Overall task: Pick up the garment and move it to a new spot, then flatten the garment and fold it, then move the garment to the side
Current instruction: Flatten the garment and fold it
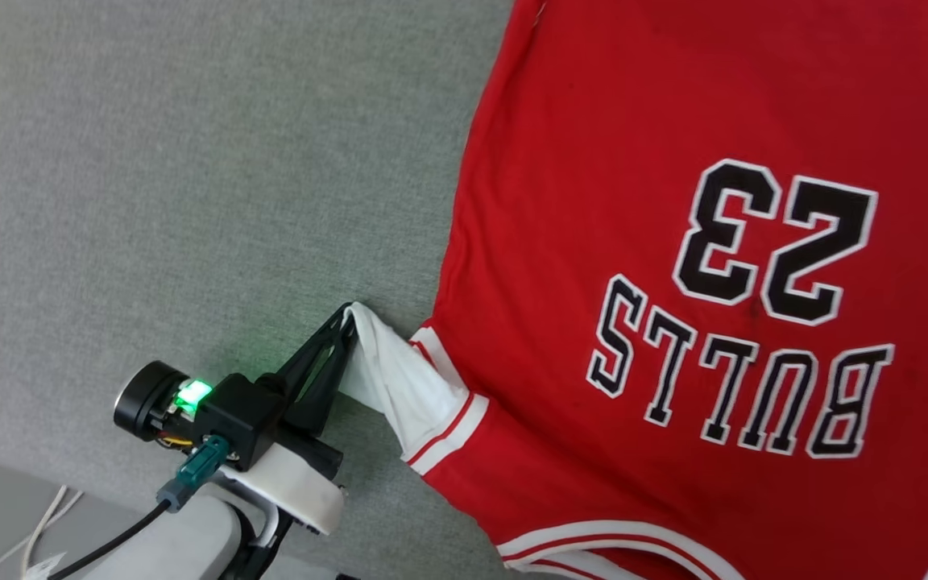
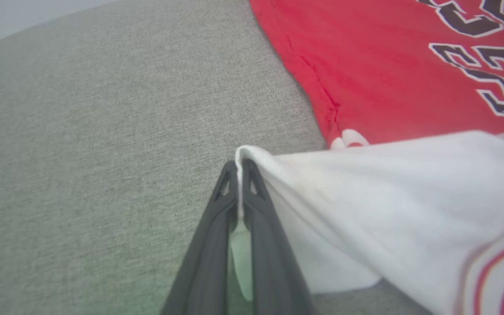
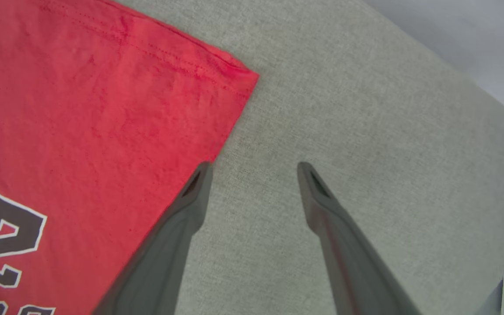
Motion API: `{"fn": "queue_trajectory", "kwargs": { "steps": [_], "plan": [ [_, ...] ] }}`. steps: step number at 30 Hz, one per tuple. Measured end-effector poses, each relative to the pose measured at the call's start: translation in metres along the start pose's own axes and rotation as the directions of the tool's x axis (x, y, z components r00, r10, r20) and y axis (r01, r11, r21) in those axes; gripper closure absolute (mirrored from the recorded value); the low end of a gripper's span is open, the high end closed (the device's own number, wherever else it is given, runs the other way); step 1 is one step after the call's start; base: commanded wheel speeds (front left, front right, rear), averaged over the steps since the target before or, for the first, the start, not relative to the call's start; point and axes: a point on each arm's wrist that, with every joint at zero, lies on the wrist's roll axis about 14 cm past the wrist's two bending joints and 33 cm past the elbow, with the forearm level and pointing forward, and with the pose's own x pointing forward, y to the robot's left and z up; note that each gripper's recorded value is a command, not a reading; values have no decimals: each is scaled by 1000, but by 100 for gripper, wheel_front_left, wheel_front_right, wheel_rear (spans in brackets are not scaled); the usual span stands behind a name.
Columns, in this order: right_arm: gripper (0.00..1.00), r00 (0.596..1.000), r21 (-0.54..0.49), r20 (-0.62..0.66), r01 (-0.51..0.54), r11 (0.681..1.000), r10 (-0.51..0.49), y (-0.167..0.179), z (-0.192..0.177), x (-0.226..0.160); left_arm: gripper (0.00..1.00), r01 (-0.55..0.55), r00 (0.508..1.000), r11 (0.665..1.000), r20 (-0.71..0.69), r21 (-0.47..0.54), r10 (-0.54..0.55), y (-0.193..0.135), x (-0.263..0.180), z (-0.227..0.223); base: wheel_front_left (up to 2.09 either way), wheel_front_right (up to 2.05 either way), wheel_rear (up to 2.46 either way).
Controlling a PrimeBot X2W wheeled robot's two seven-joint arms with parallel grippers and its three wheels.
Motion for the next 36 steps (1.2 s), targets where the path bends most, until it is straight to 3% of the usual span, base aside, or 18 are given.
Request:
{"fn": "queue_trajectory", "kwargs": {
  "steps": [7, 11, 12, 13, 20, 26, 32, 36],
  "plan": [
    [0, 994, 18, -99, -53, 998, 54, 22, -9, 67, 100, -32, 999, 999, -29, 3, 32, 4, 3, -12, 0, 0, 0],
    [0, 993, 16, -98, -72, 997, 73, 29, -10, 82, 100, -49, 998, 999, -38, -3, 49, 7, 3, -15, 0, 0, 0],
    [55, 994, 15, -86, -72, 997, 73, 29, -9, 83, 100, -49, 998, 999, -39, -3, 49, 8, 3, -15, 0, 0, 0],
    [100, 994, 16, -77, -72, 997, 73, 29, -8, 82, 100, -50, 998, 999, -38, 2, 50, 8, 3, -15, 0, 0, 0],
    [100, 998, 34, 15, -67, 997, 66, 28, 4, 54, 100, -86, 996, 996, -14, 1, 86, 14, -7, -8, 0, 0, 0],
    [100, 989, 11, 135, -63, 998, 61, 25, 13, -5, 100, -115, 993, 993, 29, -12, 115, 15, -27, 5, 0, 0, 0],
    [100, 991, -83, 135, -5, 997, 16, 14, -32, -60, 100, -126, 990, 992, 61, -16, 126, 13, -48, 14, 0, 0, 0],
    [100, 996, -128, 91, 3, 992, 9, 9, -85, -85, 100, -119, 990, 993, 73, -24, 120, 9, -55, 18, 0, 0, 0]
  ]
}}
